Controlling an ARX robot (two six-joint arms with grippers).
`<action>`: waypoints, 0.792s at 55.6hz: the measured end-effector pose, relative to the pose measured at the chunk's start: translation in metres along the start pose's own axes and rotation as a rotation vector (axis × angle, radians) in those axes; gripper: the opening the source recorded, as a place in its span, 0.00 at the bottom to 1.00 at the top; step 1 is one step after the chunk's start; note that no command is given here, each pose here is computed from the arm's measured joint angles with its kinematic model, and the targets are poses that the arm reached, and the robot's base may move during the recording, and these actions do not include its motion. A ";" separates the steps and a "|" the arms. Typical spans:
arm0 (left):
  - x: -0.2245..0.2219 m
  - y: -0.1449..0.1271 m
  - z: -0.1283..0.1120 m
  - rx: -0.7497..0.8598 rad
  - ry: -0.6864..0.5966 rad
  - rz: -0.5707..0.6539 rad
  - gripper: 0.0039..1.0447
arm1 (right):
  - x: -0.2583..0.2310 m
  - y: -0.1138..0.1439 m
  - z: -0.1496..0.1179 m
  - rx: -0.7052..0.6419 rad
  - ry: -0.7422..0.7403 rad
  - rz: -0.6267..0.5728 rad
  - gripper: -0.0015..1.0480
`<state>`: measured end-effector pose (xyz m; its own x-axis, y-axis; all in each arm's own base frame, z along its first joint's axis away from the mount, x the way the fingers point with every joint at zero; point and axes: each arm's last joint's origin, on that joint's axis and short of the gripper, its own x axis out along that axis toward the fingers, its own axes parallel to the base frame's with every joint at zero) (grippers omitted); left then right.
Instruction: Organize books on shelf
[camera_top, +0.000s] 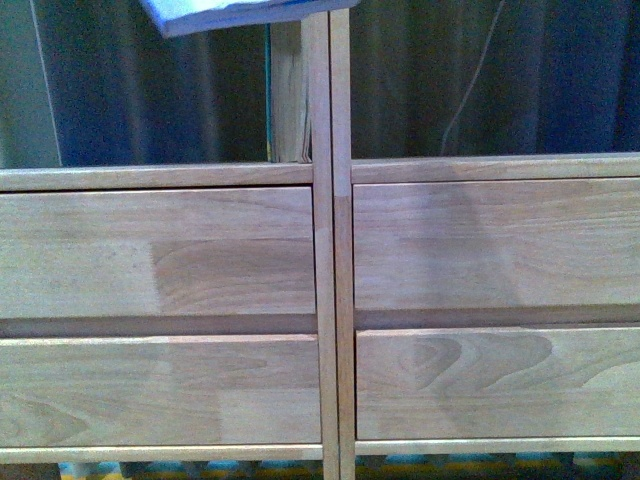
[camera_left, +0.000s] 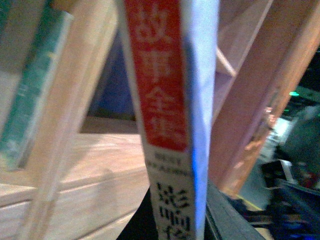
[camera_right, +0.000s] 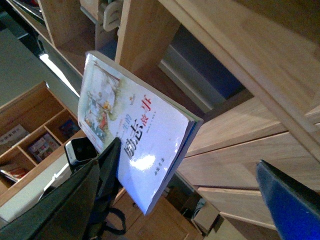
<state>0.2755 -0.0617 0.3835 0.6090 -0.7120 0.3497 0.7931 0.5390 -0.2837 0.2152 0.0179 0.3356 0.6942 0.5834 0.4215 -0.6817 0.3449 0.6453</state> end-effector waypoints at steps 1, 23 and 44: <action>0.000 0.004 0.002 0.029 -0.007 0.031 0.06 | -0.004 -0.001 0.003 -0.012 -0.006 -0.006 0.94; 0.041 0.104 0.012 0.547 0.051 0.501 0.06 | -0.071 0.019 0.024 -0.163 -0.049 -0.045 0.93; 0.108 0.136 -0.011 0.777 0.144 0.541 0.06 | -0.089 0.046 0.006 -0.161 -0.046 0.014 0.93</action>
<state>0.4487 -0.0698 0.3731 0.9291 -0.2995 0.2171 0.2236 0.9222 0.3156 0.1237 -0.0224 0.3321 0.6918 0.5557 0.4611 -0.7170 0.4526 0.5302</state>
